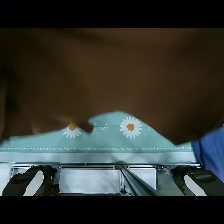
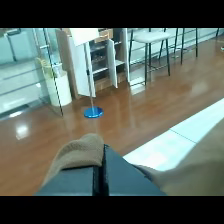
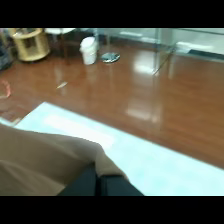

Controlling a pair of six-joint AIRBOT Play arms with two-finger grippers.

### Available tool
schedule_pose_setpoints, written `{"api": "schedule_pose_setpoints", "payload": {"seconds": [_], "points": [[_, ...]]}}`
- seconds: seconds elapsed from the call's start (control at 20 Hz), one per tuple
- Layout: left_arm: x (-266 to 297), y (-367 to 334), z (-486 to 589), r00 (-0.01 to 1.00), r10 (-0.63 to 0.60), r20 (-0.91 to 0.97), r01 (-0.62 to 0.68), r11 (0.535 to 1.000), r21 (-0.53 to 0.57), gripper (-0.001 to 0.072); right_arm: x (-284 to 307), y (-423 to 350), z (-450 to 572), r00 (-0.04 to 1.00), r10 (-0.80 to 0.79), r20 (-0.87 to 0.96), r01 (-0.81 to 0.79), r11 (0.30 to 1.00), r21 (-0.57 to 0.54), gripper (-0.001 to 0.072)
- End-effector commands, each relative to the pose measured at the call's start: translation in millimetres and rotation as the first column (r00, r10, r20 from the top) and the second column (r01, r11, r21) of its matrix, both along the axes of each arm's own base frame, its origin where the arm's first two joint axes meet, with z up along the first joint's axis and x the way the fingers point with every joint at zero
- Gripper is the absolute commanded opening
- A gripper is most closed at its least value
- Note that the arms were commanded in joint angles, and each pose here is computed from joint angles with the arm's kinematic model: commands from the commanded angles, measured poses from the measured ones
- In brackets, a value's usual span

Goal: Fold the shirts.

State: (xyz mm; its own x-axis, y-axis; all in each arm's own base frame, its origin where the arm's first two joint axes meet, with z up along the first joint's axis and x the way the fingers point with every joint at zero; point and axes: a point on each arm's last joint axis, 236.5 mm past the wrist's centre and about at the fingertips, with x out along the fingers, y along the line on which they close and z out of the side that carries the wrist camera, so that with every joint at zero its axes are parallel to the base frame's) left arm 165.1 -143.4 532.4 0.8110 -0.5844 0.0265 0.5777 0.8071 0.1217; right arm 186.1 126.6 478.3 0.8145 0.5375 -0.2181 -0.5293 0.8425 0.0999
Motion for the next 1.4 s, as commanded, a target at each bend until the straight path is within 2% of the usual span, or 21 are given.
{"api": "schedule_pose_setpoints", "payload": {"seconds": [0.0,0.25,0.4,0.6,0.65,0.8,0.95,1.1,1.25,1.3,1.35], "points": [[-25,-3,-10,1.0,0.014,-0.007,-0.013,0.999,0.036,0.0018,-26,4,-20,0.996,0.039,-0.079,-0.042,0.998,-0.037,0.0022],[42,10,-83,0.956,0.002,-0.293,-0.011,0.999,-0.031,0.0019,14,7,-86,0.954,0.035,-0.298,-0.053,0.997,-0.053,0.0022],[105,21,-173,0.833,-0.025,-0.553,-0.022,0.997,-0.078,0.0018,62,10,-157,0.888,0.029,-0.458,-0.067,0.996,-0.067,0.0021],[207,38,-272,0.689,-0.038,-0.724,-0.095,0.985,-0.142,0.0019,158,-36,-258,0.783,-0.215,-0.584,0.1,0.97,-0.224,0.002],[237,41,-294,0.661,-0.038,-0.749,-0.13,0.978,-0.164,0.0019,182,-44,-276,0.759,-0.239,-0.605,0.127,0.967,-0.222,0.002],[312,40,-362,0.578,-0.087,-0.811,-0.219,0.941,-0.257,0.0019,253,-56,-330,0.697,-0.198,-0.689,0.203,0.976,-0.075,0.002],[365,35,-438,0.494,-0.09,-0.865,-0.281,0.925,-0.256,0.0019,309,-55,-382,0.659,-0.106,-0.744,0.271,0.957,0.104,0.0022],[395,23,-485,0.437,-0.105,-0.894,-0.296,0.921,-0.253,0.0019,356,-42,-420,0.66,-0.031,-0.751,0.346,0.9,0.266,0.0022],[407,6,-505,0.403,-0.162,-0.901,-0.297,0.908,-0.296,0.0019,382,-33,-447,0.649,0.04,-0.76,0.408,0.825,0.392,0.0023],[408,3,-509,0.392,-0.181,-0.902,-0.304,0.9,-0.313,0.0042,387,-35,-454,0.639,0.048,-0.767,0.432,0.803,0.41,0.0081],[407,2,-512,0.376,-0.192,-0.906,-0.311,0.895,-0.319,0.0255,389,-38,-457,0.629,0.057,-0.775,0.454,0.783,0.426,0.0304]]}}
